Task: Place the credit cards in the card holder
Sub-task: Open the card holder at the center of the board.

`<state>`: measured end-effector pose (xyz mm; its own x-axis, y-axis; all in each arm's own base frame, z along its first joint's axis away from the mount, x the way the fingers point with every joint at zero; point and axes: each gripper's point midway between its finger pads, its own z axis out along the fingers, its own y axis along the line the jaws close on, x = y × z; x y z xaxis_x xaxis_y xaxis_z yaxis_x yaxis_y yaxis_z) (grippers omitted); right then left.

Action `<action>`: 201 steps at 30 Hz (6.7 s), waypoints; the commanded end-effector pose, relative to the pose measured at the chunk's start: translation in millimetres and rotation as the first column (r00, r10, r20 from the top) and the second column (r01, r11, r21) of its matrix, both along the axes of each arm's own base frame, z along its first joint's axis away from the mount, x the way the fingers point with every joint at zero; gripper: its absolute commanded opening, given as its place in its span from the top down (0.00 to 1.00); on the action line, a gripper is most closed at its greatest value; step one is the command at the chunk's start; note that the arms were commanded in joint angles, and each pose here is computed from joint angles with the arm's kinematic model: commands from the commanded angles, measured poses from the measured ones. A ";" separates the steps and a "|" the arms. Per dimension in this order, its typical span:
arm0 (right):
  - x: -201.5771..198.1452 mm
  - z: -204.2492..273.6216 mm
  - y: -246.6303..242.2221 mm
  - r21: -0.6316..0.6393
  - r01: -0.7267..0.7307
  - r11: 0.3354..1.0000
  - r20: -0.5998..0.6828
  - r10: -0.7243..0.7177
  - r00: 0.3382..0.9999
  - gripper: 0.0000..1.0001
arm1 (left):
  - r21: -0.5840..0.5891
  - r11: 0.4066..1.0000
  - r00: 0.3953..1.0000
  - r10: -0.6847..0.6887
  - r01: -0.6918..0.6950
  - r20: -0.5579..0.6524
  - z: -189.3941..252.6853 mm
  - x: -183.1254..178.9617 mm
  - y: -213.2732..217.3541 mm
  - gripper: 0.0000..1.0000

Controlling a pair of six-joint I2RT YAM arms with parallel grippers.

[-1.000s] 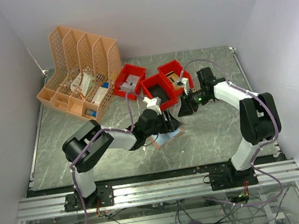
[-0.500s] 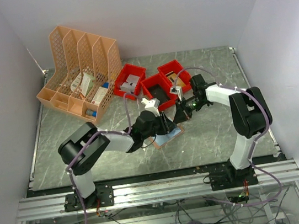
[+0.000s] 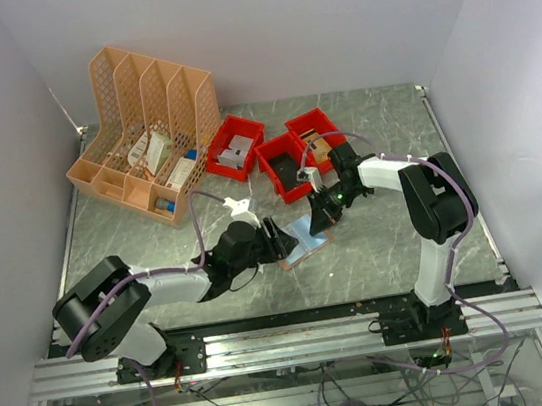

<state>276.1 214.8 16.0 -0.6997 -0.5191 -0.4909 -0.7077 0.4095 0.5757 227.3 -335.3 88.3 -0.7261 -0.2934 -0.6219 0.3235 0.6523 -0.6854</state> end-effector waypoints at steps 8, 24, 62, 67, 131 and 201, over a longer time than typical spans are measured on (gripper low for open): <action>4.9 -22.0 -9.5 -0.106 -0.005 0.994 0.021 0.007 1.000 1.00 | 0.034 0.994 0.990 0.107 -0.104 -0.090 -24.1 4.7 10.8 0.33; 4.0 -20.3 -8.1 -0.100 -0.012 0.995 0.020 0.014 1.000 1.00 | 0.020 0.998 0.991 0.063 -0.061 -0.114 -33.7 8.1 -8.8 0.33; 3.4 -12.7 -4.6 -0.073 -0.024 0.997 0.025 0.026 0.999 1.00 | -0.031 0.999 0.999 0.034 -0.035 -0.040 -24.3 16.1 -20.5 0.49; 7.7 -5.7 -5.9 -0.068 -0.027 0.997 0.046 0.030 0.998 1.00 | -0.007 0.999 0.998 0.036 -0.036 -0.050 -31.8 14.4 -17.3 0.59; 2.4 10.6 0.9 0.046 -0.022 0.999 0.026 0.021 0.999 0.96 | 0.031 0.999 0.998 0.010 -0.008 -0.058 -27.8 22.6 -18.3 0.48; 2.6 -10.0 -6.9 -0.030 -0.009 1.000 -0.016 0.009 1.000 1.00 | -0.189 0.979 0.996 -0.064 0.075 0.061 -14.8 30.6 -52.5 0.40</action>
<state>278.8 210.4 15.2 -0.7195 -0.5114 -0.4699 -0.6869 0.4241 0.5902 254.3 -378.0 47.2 -0.7593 -0.3317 -0.5599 0.3088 0.5737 -0.7586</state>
